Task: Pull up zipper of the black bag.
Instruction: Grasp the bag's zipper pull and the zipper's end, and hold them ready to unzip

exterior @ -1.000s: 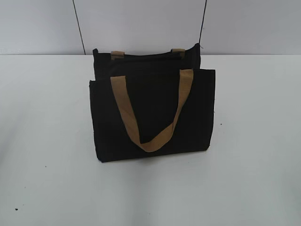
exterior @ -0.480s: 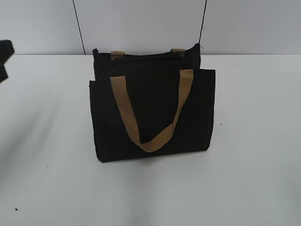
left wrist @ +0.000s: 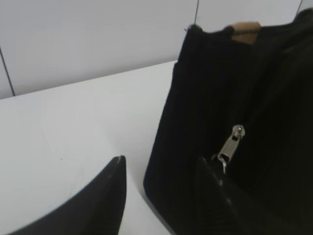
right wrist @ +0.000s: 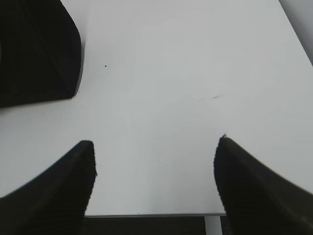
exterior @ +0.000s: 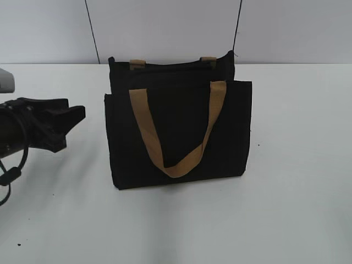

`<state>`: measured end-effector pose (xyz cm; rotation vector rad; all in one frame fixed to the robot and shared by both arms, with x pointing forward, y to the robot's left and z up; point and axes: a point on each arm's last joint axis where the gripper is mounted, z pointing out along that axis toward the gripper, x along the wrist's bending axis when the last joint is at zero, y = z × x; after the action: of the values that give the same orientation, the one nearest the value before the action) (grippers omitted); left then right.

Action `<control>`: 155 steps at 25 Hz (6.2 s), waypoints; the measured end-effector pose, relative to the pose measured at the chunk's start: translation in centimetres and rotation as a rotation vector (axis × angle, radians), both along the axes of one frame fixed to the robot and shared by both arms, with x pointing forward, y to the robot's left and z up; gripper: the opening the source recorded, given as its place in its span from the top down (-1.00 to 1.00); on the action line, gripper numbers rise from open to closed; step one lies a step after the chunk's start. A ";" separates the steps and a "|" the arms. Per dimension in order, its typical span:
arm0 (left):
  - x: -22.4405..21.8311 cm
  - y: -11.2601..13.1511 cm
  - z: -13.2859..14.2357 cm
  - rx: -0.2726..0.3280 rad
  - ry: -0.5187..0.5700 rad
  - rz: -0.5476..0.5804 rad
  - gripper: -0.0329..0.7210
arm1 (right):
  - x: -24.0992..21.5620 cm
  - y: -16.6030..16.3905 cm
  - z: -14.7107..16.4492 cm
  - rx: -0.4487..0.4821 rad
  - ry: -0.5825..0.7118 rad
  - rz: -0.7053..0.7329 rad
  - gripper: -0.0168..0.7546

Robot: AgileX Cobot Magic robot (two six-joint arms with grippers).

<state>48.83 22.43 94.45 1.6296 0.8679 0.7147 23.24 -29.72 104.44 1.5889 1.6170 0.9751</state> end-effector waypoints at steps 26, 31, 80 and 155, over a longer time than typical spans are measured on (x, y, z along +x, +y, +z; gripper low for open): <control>4.6 -3.2 -7.6 -0.007 0.068 -0.318 -0.06 | 0.0 0.0 0.0 0.000 0.000 0.000 -0.54; 5.3 -3.4 -7.8 -0.001 0.053 -0.341 -0.06 | 0.0 0.0 0.0 0.001 0.000 0.001 -0.54; 0.8 -1.2 9.3 0.285 -0.234 -0.115 0.82 | 0.0 0.0 0.0 0.002 0.000 0.001 -0.54; 0.9 -2.8 -1.2 0.142 0.302 -0.102 -0.53 | 9.5 4.1 2.6 0.051 0.111 0.443 -0.54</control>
<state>49.68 19.63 93.22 1.9278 0.9562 0.4741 32.71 -25.64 107.07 1.3623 2.0906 1.1747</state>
